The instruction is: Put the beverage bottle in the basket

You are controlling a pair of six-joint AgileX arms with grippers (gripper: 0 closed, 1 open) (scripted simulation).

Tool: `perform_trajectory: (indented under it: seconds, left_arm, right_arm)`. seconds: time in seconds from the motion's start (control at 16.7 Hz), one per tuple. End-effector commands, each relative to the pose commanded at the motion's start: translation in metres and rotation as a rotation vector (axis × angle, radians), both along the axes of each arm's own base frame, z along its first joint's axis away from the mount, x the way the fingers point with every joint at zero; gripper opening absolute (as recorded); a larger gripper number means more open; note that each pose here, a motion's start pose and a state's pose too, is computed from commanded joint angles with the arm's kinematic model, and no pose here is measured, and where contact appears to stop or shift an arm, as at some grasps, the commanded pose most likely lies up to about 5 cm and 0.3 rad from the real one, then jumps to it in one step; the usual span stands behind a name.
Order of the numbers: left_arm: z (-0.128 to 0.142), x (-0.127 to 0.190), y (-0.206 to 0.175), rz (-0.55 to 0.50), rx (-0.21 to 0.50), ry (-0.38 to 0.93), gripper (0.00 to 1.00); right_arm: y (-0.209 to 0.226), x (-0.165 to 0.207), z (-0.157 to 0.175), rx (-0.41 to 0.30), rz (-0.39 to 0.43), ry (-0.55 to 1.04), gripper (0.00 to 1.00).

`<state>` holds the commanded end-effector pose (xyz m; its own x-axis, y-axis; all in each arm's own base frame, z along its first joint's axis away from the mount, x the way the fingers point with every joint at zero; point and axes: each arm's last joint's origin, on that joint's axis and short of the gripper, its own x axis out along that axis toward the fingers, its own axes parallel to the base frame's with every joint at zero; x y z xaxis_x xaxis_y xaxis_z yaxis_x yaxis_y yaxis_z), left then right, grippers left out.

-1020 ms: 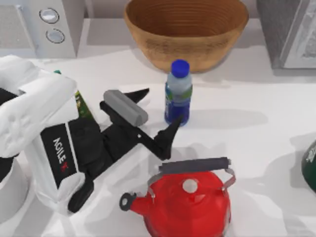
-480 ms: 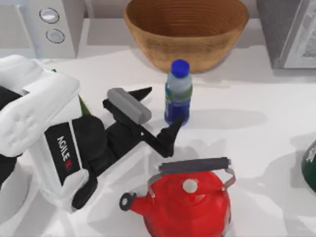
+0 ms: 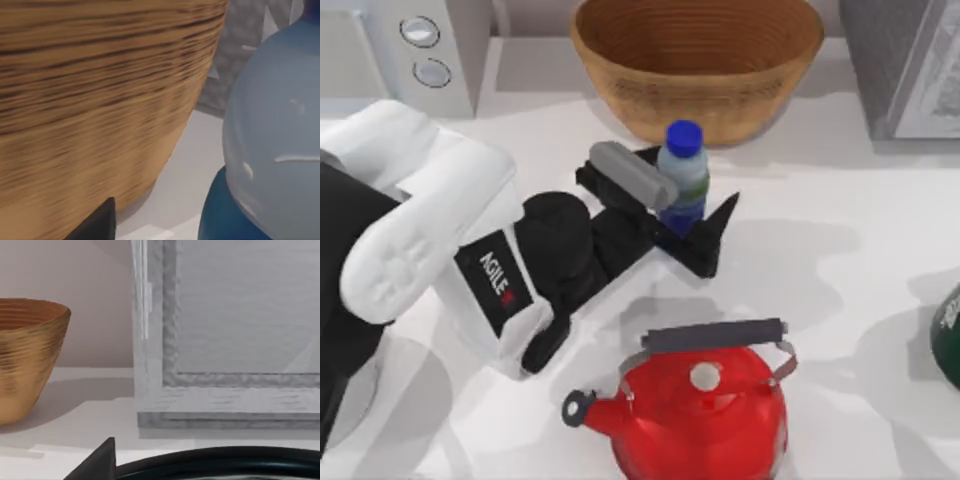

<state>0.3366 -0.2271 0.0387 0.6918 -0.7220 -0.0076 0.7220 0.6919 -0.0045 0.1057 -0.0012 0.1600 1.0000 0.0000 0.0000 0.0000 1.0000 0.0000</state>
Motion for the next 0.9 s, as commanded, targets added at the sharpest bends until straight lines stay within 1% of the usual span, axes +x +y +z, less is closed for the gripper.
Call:
perform_trajectory:
  seconds: [0.18, 0.9]
  left_arm:
    - [0.0, 0.0, 0.0, 0.0, 0.0, 0.0, 1.0]
    - [0.0, 0.0, 0.0, 0.0, 0.0, 0.0, 0.1]
  right_arm:
    - [0.0, 0.0, 0.0, 0.0, 0.0, 0.0, 1.0]
    - [0.0, 0.0, 0.0, 0.0, 0.0, 0.0, 1.0]
